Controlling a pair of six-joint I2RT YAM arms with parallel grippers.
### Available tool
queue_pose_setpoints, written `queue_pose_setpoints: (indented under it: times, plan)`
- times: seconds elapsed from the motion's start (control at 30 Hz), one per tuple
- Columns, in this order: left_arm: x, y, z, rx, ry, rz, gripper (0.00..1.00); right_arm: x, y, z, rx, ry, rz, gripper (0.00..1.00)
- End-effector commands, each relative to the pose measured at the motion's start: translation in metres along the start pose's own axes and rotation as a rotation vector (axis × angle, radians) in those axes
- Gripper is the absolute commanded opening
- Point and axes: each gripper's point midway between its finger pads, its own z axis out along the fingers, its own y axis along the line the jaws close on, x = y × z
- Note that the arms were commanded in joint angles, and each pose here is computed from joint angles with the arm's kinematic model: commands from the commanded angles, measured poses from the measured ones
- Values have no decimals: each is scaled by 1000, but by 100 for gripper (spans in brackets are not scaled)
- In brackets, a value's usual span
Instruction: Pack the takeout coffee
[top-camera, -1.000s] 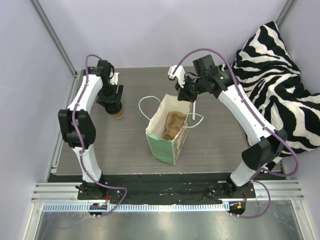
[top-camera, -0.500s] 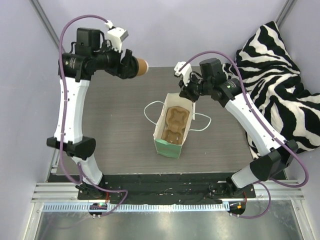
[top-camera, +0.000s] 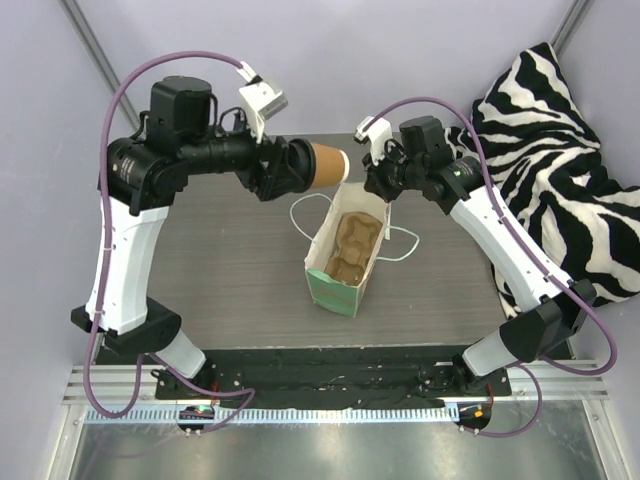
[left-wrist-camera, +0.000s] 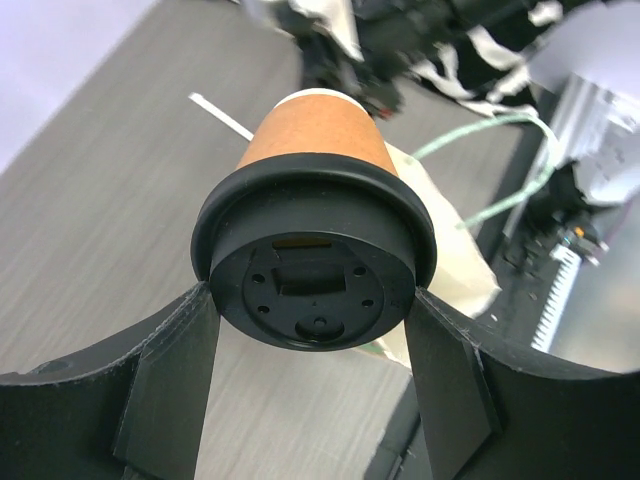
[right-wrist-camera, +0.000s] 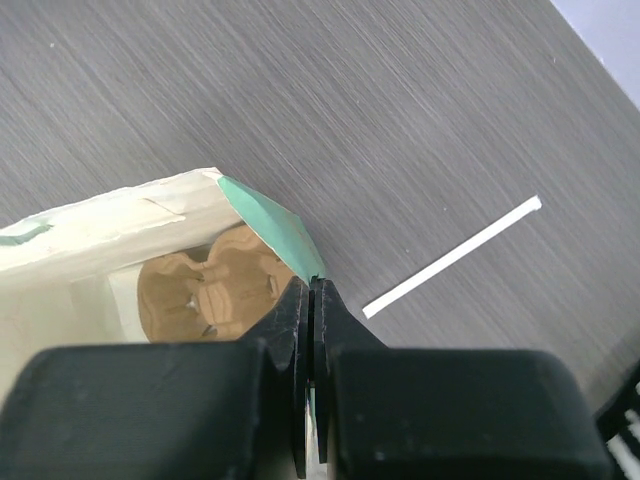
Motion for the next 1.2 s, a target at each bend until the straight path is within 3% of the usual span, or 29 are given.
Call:
queue_pose_setpoints:
  times: [0.0,0.23,0.47,0.73,1.0,1.17]
  plan:
    - [16,-31,5,101,71,27,0,-23,-14,-11,97,-74,98,1]
    - [42,-53,32,114,193,87,0,-32,-13,-23,120,-109,209,1]
    - [84,-37,63,-11,335,156,0,-35,0,-41,98,-187,253,1]
    - [117,-19,105,-117,343,218,0,-22,17,-49,51,-209,294,1]
    - [115,-19,134,-113,251,221,0,-8,29,-48,6,-200,280,1]
    - [133,-18,147,-92,294,233,0,-5,33,-50,-11,-212,275,1]
